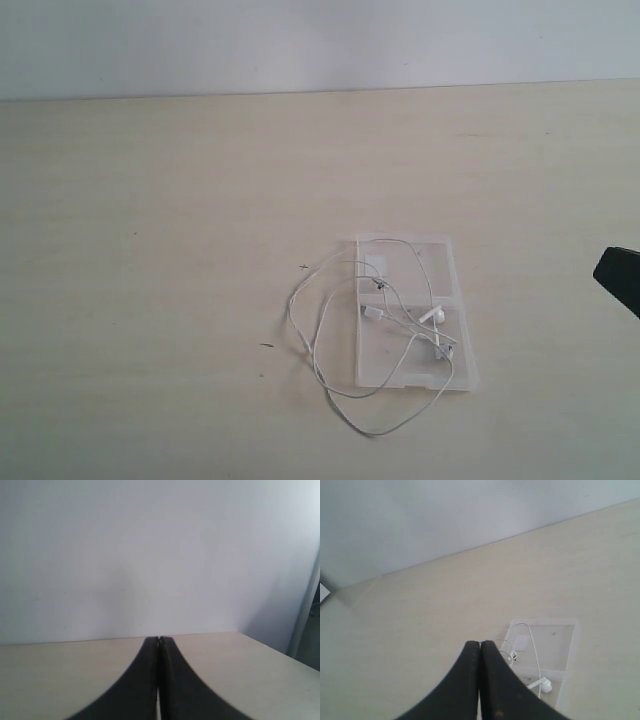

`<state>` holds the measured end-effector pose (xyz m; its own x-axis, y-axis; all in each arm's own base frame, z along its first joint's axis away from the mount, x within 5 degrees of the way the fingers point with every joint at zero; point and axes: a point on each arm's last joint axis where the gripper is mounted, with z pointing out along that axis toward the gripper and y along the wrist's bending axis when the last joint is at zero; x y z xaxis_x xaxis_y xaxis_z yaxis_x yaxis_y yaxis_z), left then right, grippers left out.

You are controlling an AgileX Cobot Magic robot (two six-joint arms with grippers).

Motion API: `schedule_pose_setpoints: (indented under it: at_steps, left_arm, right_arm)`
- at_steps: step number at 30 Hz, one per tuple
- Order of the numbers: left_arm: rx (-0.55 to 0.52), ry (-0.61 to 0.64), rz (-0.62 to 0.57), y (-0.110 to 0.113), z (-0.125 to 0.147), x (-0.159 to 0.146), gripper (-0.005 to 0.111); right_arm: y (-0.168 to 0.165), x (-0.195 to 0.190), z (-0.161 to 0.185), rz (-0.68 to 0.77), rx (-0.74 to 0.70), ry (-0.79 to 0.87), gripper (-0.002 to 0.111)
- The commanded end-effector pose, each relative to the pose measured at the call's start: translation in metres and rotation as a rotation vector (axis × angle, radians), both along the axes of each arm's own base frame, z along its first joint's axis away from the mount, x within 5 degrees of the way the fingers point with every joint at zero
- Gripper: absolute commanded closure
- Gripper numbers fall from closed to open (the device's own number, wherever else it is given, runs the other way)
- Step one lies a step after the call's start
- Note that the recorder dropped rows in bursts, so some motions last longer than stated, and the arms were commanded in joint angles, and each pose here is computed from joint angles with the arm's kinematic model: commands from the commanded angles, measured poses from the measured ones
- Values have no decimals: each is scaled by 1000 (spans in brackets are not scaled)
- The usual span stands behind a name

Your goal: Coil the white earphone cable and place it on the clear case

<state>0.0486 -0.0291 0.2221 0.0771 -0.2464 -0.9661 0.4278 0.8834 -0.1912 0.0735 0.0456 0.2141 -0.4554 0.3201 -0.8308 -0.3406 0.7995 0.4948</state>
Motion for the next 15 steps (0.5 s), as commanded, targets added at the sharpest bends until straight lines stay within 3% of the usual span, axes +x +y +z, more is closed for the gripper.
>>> schedule_pose_setpoints:
  at_steps: [1,4,10,15]
  left_arm:
    - [-3,0,7,1,-1,0,107]
    - [-3,0,7,1,-1,0,107]
    - [-3,0,7,1,-1,0,107]
    - [-3,0,7,1,-1,0,107]
  right_arm:
    - [0,-1,0,6,-11,-15,108]
    - [-1,-1,0,39,-142,-89,108]
    - [-5,-7,6,49,-211,-217,108]
    - [-19,-10,12,-98,-292,-324,108]
